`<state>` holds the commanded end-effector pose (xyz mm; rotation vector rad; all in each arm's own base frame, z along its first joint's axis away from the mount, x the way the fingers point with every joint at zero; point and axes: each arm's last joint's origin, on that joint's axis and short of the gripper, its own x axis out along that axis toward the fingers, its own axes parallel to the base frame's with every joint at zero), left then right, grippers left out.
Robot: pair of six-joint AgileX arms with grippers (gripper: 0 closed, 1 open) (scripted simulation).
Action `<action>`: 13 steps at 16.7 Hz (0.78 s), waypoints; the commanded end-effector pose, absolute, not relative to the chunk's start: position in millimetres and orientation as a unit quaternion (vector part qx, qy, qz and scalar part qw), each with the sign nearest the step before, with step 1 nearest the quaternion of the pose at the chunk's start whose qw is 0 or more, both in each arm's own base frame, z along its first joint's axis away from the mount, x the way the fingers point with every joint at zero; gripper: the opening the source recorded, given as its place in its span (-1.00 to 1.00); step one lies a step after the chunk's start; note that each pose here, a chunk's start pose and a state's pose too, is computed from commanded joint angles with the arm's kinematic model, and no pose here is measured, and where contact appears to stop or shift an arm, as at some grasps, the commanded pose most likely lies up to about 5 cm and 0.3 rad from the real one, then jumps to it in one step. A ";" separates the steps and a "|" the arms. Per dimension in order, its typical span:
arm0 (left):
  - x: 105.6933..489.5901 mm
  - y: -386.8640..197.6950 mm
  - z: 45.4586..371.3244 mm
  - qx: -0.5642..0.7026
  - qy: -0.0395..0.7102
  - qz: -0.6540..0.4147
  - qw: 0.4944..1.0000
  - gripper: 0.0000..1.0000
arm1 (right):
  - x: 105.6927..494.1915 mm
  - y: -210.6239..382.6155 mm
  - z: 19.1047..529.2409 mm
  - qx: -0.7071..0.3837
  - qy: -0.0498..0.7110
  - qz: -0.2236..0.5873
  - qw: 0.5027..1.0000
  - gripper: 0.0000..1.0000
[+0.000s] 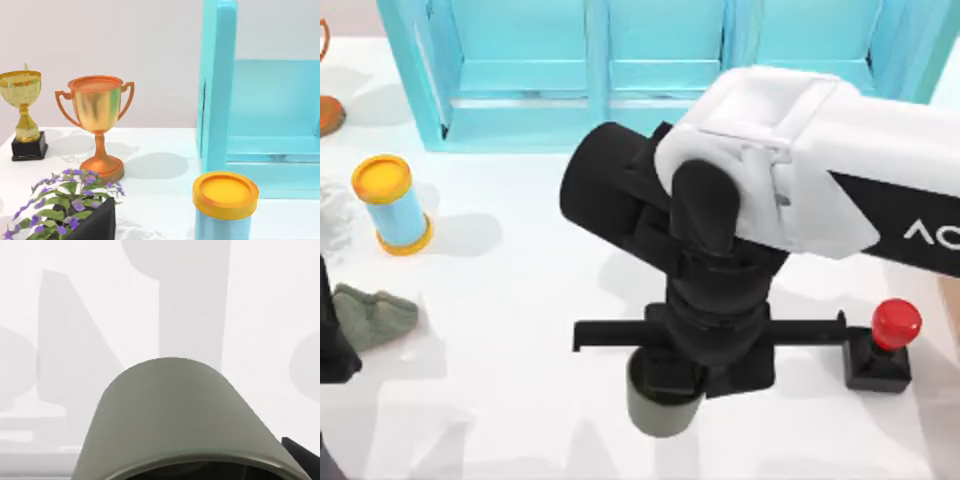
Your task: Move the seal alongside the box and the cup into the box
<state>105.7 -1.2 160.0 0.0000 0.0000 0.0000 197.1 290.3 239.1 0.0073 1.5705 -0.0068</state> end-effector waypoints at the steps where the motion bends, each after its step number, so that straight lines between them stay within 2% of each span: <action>1: 105.7 -1.2 160.0 0.000 0.000 0.000 1.000 1.00 | 204.9 282.6 239.0 0.003 0.707 -0.004 0.707 -1.00; 4: 105.7 -1.2 160.0 0.000 0.000 0.000 1.000 1.00 | 239.6 242.3 239.6 0.002 0.707 -0.006 0.707 -1.00; 8: 105.7 -1.2 160.0 0.000 0.000 0.000 1.000 1.00 | 282.6 153.6 240.1 0.001 0.707 -0.009 0.707 -1.00; 13: 105.7 -1.2 160.0 0.000 0.000 0.000 1.000 1.00 | 289.1 14.2 240.5 -0.006 0.702 -0.014 0.712 -1.00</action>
